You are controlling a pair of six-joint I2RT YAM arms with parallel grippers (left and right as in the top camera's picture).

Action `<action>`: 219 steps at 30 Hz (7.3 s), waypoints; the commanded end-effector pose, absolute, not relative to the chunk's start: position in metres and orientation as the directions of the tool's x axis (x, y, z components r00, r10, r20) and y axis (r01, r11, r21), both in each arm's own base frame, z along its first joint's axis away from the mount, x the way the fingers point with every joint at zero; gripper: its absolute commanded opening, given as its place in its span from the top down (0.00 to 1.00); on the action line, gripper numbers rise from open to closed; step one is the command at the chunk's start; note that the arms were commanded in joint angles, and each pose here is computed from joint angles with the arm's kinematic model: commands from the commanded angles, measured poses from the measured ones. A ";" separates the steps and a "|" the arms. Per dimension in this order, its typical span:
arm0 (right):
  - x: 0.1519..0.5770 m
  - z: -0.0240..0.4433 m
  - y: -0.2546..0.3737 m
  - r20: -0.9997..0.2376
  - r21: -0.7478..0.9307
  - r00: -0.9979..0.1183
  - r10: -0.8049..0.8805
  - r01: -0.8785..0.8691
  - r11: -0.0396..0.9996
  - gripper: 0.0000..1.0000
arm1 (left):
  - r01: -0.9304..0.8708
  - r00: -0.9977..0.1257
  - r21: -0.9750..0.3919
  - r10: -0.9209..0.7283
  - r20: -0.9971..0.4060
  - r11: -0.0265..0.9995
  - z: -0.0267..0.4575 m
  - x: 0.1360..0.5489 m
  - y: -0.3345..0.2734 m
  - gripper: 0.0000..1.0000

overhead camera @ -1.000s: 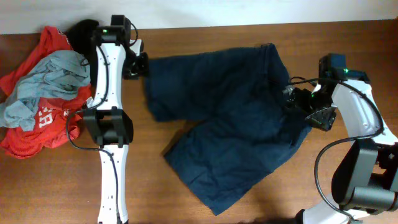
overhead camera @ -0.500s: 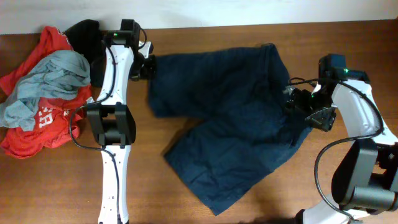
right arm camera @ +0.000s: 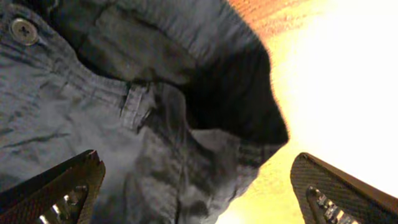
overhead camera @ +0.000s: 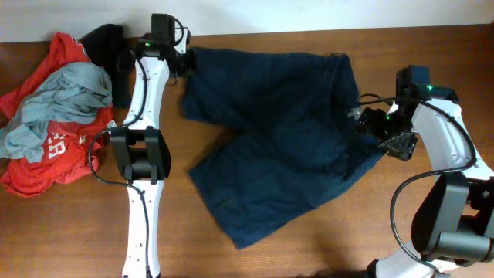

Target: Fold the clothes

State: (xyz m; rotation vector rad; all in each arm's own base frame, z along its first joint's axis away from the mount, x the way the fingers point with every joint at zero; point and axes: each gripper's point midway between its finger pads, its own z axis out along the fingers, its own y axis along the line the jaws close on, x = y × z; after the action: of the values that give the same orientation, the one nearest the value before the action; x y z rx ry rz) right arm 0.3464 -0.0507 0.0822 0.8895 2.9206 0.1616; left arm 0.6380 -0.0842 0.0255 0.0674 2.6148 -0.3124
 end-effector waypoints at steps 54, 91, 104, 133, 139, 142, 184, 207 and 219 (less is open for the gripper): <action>0.239 0.330 -0.056 -0.476 0.076 -0.780 0.407 0.425 0.902 0.02 | -0.245 -0.893 -0.225 -0.310 -0.326 0.943 0.215 0.242 -0.100 0.01; 0.283 0.279 -0.055 -0.306 0.077 -0.855 0.419 0.416 0.906 0.01 | -0.267 -0.959 -0.476 -0.179 0.222 0.838 0.011 0.178 -0.191 0.60; 0.285 0.275 -0.058 -0.302 0.064 -0.856 0.419 0.421 0.905 0.01 | -0.221 -0.974 -0.515 -0.217 0.069 0.828 0.022 0.232 -0.145 0.99; 0.290 0.101 -0.006 -0.136 0.296 -0.956 0.258 0.210 0.932 0.24 | -0.132 -0.916 -0.518 -0.304 -0.263 0.845 0.075 0.333 -0.085 0.99; 0.315 0.087 -0.002 -0.251 0.341 -0.932 0.262 0.168 0.925 0.31 | -0.132 -0.916 -0.517 -0.304 -0.263 0.846 0.075 0.333 -0.085 0.99; 0.317 0.081 -0.002 -0.267 0.344 -0.928 0.261 0.161 0.925 0.38 | -0.134 -0.916 -0.515 -0.304 -0.262 0.847 0.075 0.333 -0.084 0.99; 0.241 0.039 -0.025 0.025 0.147 -0.850 0.526 0.524 0.839 0.96 | -0.205 -0.955 -0.433 -0.277 -0.109 0.878 0.056 0.291 -0.076 0.90; 0.248 0.041 -0.017 0.008 0.207 -0.883 0.469 0.460 0.863 0.96 | -0.160 -0.987 -0.307 -0.155 0.044 0.938 0.017 0.249 -0.074 0.57; 0.249 0.041 -0.018 0.005 0.208 -0.883 0.469 0.460 0.864 0.96 | -0.187 -0.976 -0.187 -0.160 0.148 0.964 -0.008 0.231 -0.057 0.69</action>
State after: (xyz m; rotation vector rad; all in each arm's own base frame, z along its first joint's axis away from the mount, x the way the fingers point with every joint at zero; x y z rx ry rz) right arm 0.2485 -0.0184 0.0414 0.7444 2.9944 0.2966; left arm 0.2370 -0.0699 -0.0008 -0.3104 3.2159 -0.4567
